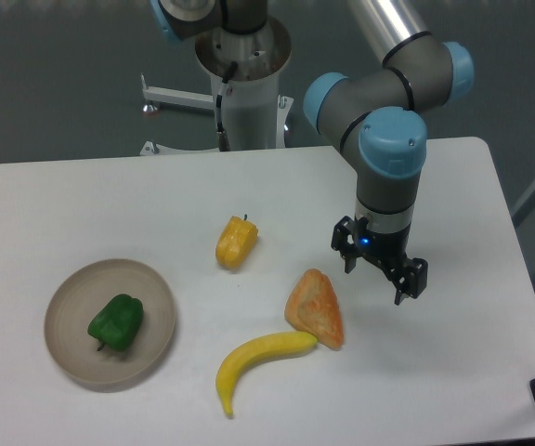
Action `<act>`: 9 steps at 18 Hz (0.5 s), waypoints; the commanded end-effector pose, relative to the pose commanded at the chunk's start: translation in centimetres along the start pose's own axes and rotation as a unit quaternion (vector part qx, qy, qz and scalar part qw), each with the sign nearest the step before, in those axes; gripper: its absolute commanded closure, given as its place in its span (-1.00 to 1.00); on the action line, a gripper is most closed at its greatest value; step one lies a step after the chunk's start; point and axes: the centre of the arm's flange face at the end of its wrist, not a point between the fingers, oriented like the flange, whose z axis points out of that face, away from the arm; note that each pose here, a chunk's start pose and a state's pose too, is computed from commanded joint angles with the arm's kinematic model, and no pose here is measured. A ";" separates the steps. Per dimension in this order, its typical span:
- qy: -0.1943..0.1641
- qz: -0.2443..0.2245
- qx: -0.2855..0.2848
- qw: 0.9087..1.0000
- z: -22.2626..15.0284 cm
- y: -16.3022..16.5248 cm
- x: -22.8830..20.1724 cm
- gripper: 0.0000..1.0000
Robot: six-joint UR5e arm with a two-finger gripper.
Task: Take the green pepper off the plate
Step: 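Move the open gripper over the green pepper on the plate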
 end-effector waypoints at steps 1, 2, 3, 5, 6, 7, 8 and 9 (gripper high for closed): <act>0.000 0.000 0.000 1.000 0.1 -0.1 0.1 -1.00; 0.001 0.001 0.000 1.000 0.1 -0.2 0.3 -1.00; 0.000 -0.003 0.000 1.000 0.0 -0.2 0.3 -1.00; 0.003 -0.012 0.004 1.000 0.0 -0.7 0.7 -1.00; 0.004 -0.012 0.008 1.000 -0.2 -1.7 1.3 -1.00; 0.005 -0.011 0.011 1.000 -0.3 -2.6 2.0 -1.00; 0.006 -0.013 0.012 1.000 -0.3 -3.2 2.4 -1.00; 0.007 -0.020 0.014 1.000 -0.5 -4.0 2.9 -1.00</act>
